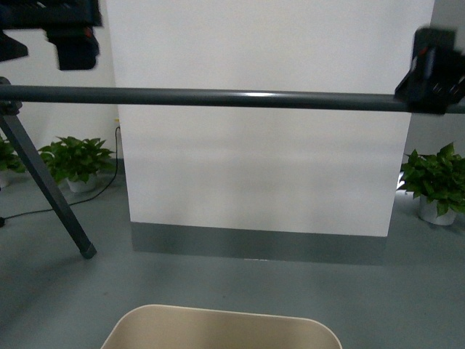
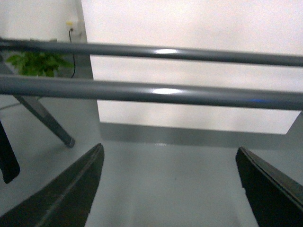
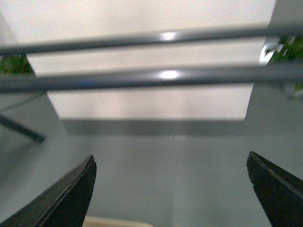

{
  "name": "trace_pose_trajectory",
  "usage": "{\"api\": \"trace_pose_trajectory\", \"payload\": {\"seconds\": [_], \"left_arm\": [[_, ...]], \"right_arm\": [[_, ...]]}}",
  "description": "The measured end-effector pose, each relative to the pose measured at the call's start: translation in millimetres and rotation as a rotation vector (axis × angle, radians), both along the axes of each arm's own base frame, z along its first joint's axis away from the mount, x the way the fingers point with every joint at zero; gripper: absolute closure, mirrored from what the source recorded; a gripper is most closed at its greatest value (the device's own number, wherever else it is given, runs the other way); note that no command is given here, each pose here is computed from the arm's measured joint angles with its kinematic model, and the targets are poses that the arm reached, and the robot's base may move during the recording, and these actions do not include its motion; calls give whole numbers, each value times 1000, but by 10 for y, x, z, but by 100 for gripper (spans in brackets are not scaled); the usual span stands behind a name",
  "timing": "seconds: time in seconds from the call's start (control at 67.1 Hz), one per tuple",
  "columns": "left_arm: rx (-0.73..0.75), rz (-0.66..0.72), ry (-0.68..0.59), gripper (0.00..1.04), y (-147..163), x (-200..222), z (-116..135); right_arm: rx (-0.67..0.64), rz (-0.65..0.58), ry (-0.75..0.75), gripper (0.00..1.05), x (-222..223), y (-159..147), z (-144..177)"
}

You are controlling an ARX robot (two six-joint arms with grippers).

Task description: Move hamper under clothes hanger

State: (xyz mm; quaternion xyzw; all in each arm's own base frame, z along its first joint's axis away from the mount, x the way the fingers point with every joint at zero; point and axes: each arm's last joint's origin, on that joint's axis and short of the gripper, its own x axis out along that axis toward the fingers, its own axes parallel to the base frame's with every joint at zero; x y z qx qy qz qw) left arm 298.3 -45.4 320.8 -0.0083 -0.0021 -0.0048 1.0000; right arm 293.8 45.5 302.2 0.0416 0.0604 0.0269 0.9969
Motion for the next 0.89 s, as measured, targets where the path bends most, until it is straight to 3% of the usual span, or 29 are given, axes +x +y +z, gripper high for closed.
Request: {"api": "trace_pose_trajectory", "payload": {"seconds": [0.149, 0.298, 0.403, 0.492, 0.611, 0.895], "left_arm": [[-5, -7, -59, 46, 89, -372, -126], [3, 12, -8, 65, 185, -532, -480], [9, 1, 24, 90, 245, -743, -782], [7, 0, 8, 103, 280, -866, -854], [8, 6, 7, 101, 318, -986, -958], [10, 12, 16, 101, 449, -1234, -1184]], "right_arm": [[-35, -48, -176, 30, -316, -80, 60], [-62, -49, -153, 49, -498, -157, -241], [-80, -53, -100, 74, -692, -240, -597], [-80, -51, -115, 88, -818, -276, -675], [-80, -51, -119, 103, -938, -310, -770], [-83, -54, -112, 103, -1188, -447, -996]]}}
